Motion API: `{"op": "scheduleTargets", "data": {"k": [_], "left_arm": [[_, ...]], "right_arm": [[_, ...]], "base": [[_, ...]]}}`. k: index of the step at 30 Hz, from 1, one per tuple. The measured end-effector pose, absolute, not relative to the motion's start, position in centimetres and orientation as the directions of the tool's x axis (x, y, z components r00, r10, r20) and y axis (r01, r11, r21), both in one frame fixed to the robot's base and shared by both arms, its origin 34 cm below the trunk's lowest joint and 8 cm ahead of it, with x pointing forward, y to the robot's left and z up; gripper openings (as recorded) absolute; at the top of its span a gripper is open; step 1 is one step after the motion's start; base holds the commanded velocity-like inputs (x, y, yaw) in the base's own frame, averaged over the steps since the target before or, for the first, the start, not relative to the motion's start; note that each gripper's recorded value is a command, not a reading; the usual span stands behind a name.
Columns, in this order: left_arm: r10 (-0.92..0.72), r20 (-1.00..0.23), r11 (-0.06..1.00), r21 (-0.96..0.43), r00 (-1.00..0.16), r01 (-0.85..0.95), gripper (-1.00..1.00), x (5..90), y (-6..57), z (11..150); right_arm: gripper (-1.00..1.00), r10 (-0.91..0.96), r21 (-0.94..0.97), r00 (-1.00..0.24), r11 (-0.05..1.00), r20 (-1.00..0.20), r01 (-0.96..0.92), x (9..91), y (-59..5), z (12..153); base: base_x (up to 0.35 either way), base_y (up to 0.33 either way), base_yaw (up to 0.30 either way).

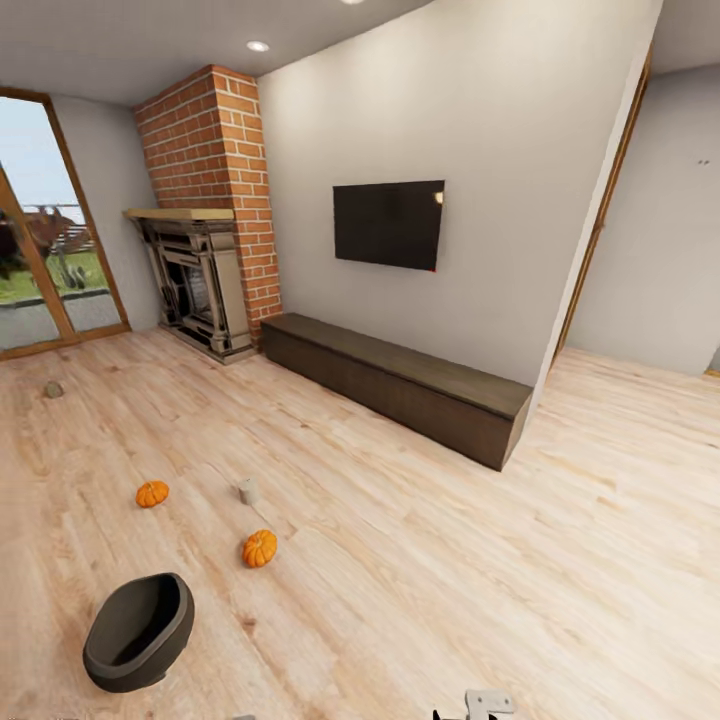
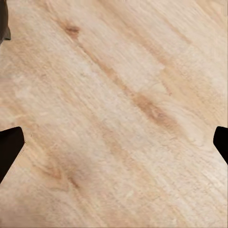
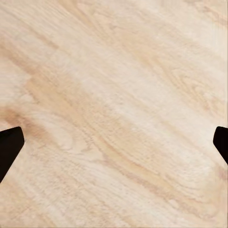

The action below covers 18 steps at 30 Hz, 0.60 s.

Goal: Place each of the two pumpkins and all three candles from the living room inside a cabinet in the living room (use any cabinet), then make sure every cabinet is closed, and position the cauldron so it is next to a table in the living room.

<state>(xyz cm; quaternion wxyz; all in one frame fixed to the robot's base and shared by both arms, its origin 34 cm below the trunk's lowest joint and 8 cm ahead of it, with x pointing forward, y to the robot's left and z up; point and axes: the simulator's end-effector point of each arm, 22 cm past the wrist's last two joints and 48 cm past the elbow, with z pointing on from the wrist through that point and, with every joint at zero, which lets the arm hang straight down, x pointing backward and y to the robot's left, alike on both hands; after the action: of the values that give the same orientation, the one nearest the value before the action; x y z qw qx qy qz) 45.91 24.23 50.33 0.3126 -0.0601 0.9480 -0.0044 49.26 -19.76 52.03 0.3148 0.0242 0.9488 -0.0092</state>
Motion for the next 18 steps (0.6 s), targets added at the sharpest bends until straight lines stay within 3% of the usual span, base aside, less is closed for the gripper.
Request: {"op": "scheduleTargets", "data": {"k": [18], "left_arm": [[-0.115, -0.593, 0.993, -0.046, -0.797, -0.110, 1.00, 45.93, 24.19, 50.34]], "right_arm": [[1.00, 0.040, -0.002, -0.805, 0.999, -0.593, 0.051, 49.01, -19.65, 51.86]], "base": [[0.275, 0.043, 0.292]]}}
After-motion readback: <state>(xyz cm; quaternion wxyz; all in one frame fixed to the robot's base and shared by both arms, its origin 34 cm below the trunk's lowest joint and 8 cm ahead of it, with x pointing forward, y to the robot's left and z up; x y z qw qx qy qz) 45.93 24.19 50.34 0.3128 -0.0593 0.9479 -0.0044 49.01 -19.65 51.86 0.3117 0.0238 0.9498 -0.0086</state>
